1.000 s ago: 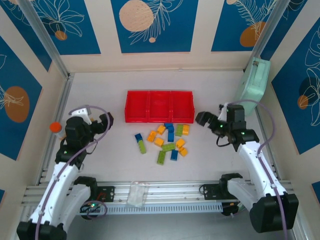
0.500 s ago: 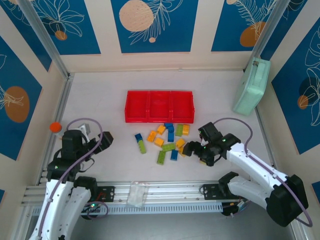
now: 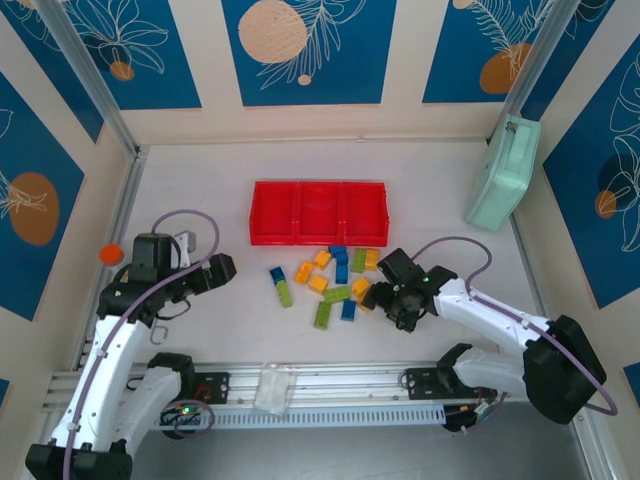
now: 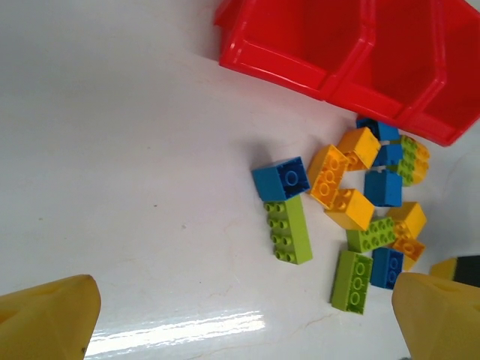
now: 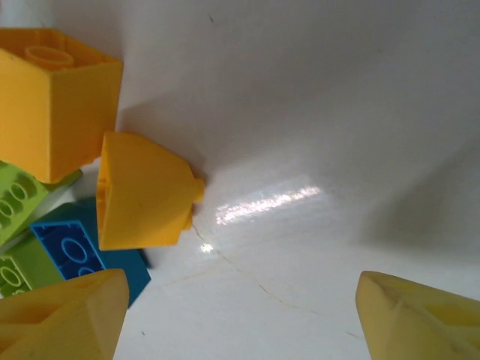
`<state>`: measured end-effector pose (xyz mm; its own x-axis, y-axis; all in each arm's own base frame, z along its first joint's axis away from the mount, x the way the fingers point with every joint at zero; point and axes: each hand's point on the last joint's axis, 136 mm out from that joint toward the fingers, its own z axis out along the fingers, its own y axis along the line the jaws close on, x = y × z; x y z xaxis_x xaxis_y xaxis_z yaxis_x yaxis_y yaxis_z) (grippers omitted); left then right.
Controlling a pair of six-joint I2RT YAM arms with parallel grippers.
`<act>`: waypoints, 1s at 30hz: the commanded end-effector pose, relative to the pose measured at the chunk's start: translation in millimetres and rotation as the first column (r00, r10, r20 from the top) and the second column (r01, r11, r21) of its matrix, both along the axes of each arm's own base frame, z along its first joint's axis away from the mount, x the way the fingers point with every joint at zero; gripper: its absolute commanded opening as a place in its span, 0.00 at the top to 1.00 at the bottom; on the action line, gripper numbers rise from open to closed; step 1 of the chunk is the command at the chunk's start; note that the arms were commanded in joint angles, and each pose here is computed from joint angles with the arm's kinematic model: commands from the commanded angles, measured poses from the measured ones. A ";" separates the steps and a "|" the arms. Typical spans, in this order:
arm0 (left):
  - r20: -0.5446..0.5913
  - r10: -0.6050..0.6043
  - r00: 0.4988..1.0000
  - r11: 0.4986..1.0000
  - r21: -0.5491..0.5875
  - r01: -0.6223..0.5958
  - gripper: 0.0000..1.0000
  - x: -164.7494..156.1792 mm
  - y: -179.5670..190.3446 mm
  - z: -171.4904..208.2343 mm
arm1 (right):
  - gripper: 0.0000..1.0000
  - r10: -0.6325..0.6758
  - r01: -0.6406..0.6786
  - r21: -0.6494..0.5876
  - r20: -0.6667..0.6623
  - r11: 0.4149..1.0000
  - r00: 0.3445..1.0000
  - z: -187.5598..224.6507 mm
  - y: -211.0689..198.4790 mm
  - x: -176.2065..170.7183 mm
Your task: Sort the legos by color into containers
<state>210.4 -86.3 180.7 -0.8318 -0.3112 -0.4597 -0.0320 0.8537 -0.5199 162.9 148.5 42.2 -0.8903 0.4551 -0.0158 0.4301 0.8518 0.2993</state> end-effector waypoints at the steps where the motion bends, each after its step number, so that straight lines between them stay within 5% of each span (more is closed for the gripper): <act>1: 0.033 -0.110 0.993 0.993 -0.039 0.112 0.01 -3.9 -16.1 5.5 | 0.20 0.014 -0.014 -0.005 0.052 1.000 0.999 9.8 9.9 14.4; 17: 0.033 -0.149 0.988 0.986 -0.067 0.150 0.01 -2.2 -23.5 2.1 | 0.28 0.140 -0.133 -0.102 0.058 0.986 0.988 -1.5 19.0 27.5; 25: 0.053 -0.142 0.988 0.988 -0.058 0.145 0.00 -4.6 -21.8 5.9 | 0.38 0.224 -0.204 -0.262 0.047 0.943 0.974 6.6 -14.8 23.9; 30: 0.054 -0.136 0.989 0.989 -0.051 0.139 0.01 -3.9 -20.4 5.9 | 0.38 0.201 -0.180 -0.215 0.081 0.960 0.976 17.9 -25.6 23.6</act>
<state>207.2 -105.7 186.1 -0.8496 -0.2361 -0.4716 0.0910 0.8151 -0.5721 190.1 135.2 51.8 -0.9467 0.2743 -0.1691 0.2486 0.9556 0.1584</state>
